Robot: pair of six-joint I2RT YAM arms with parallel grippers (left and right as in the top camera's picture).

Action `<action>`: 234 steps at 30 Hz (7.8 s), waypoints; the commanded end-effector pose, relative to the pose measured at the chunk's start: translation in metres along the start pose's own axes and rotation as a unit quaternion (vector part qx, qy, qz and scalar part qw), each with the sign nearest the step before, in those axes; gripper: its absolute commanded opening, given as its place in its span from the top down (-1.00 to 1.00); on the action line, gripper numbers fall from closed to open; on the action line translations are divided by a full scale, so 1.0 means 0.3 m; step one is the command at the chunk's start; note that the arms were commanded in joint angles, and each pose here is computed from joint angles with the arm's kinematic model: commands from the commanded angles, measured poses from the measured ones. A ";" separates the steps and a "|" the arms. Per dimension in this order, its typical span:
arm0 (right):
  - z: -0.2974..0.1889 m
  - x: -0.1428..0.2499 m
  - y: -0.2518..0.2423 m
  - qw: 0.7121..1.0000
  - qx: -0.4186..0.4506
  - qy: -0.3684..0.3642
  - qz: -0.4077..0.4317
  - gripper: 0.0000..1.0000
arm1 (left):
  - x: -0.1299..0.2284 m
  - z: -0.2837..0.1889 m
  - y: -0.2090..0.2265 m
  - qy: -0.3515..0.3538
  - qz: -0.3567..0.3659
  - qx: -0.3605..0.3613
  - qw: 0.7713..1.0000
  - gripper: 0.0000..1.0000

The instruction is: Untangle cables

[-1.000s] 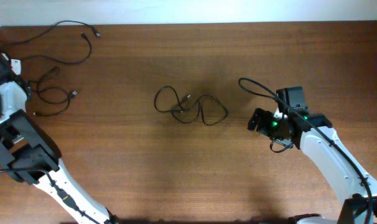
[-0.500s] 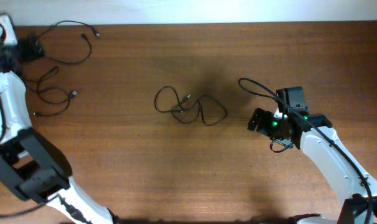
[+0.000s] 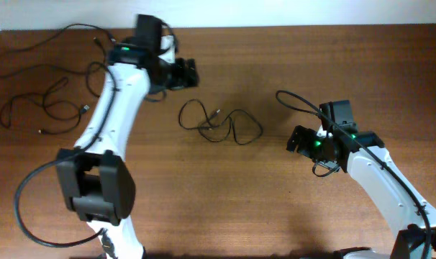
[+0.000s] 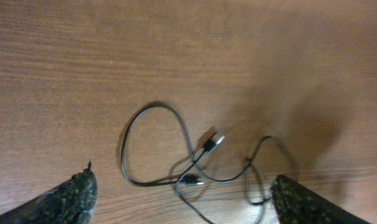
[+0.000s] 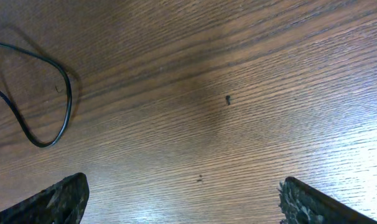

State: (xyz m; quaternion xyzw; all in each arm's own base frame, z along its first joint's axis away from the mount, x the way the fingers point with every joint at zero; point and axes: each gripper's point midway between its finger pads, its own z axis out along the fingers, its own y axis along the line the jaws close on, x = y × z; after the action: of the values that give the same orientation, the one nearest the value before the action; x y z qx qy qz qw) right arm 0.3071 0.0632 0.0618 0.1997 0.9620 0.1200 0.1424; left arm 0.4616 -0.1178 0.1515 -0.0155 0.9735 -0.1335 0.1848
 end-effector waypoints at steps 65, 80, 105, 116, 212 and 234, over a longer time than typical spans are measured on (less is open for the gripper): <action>0.008 0.022 0.019 1.000 -0.021 0.015 -0.003 -0.97 | 0.088 -0.635 -0.428 -0.300 0.206 0.181 0.914 1.00; -0.074 0.092 0.264 0.964 -0.246 0.089 -0.054 -0.97 | 0.107 -0.734 -0.486 -0.311 0.183 0.246 0.900 1.00; -0.187 -0.039 0.255 0.927 -0.368 0.066 -0.011 -0.71 | 0.201 -0.776 -0.592 -0.263 0.227 0.357 0.867 1.00; -0.206 0.017 0.243 0.918 -0.384 0.097 -0.024 -0.83 | 0.229 -0.863 -0.663 -0.270 0.264 0.427 0.822 1.00; -0.074 0.041 0.091 0.988 -0.145 0.059 0.011 -0.86 | 0.108 0.053 -0.174 -0.072 0.424 -0.003 0.903 1.00; -0.074 0.038 0.093 0.988 -0.146 0.057 0.010 -0.87 | -0.033 -1.007 -0.426 -0.435 0.219 0.143 0.861 1.00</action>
State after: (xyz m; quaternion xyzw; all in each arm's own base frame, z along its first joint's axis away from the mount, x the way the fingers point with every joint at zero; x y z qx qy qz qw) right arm 0.3003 0.0885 0.0849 0.1886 0.9368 0.2753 0.1051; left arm 0.3674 -0.1645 0.4465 0.1735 0.7517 -0.1923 0.6065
